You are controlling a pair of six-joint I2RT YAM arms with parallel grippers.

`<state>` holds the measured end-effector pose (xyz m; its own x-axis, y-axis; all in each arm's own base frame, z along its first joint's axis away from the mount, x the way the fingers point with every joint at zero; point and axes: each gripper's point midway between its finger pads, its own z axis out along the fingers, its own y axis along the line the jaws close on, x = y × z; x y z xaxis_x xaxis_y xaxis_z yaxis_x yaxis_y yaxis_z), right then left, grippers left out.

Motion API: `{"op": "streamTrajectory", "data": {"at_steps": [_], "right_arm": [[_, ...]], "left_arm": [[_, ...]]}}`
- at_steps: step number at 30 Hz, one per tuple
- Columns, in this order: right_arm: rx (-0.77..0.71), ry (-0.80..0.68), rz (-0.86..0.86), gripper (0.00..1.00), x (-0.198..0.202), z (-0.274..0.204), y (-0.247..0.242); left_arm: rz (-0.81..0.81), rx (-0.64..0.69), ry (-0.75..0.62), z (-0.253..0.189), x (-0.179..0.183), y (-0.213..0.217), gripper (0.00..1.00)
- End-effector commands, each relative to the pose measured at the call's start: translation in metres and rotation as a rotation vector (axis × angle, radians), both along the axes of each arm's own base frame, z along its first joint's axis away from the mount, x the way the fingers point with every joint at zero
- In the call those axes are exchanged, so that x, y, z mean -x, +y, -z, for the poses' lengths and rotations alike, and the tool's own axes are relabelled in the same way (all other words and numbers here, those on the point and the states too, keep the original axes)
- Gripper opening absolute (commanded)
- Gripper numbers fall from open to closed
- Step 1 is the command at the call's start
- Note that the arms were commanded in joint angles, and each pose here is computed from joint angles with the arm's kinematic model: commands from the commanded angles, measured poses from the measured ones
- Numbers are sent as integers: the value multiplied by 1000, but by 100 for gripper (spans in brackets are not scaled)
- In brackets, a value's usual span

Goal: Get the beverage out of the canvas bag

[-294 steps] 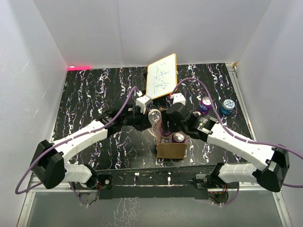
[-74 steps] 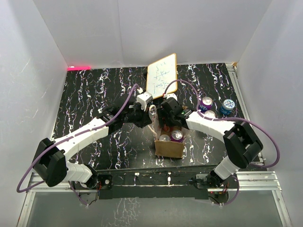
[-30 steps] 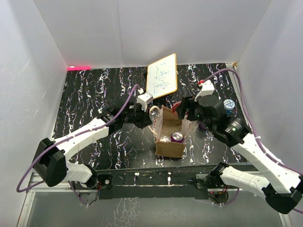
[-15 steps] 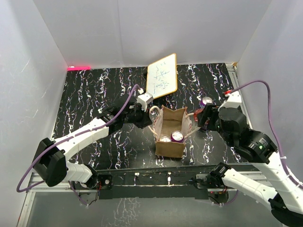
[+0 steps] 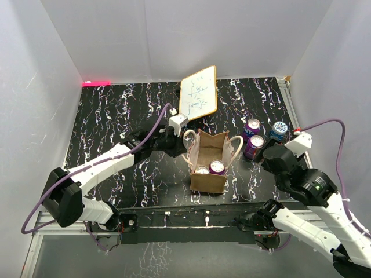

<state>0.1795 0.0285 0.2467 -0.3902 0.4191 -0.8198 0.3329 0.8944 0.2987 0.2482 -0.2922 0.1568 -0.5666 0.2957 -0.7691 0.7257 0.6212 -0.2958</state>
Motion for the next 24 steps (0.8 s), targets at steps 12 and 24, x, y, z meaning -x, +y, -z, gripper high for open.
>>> {"op": "streamTrajectory", "data": {"at_steps": [12,24], "right_arm": [[-163,57,410,7,-6,85,-11],[49,87,558,8,-23,132,-22]], "left_arm": [[-11,-57,-24,-4,-13,2,0],[17,15,-5,-10,-1,-4,0]]}}
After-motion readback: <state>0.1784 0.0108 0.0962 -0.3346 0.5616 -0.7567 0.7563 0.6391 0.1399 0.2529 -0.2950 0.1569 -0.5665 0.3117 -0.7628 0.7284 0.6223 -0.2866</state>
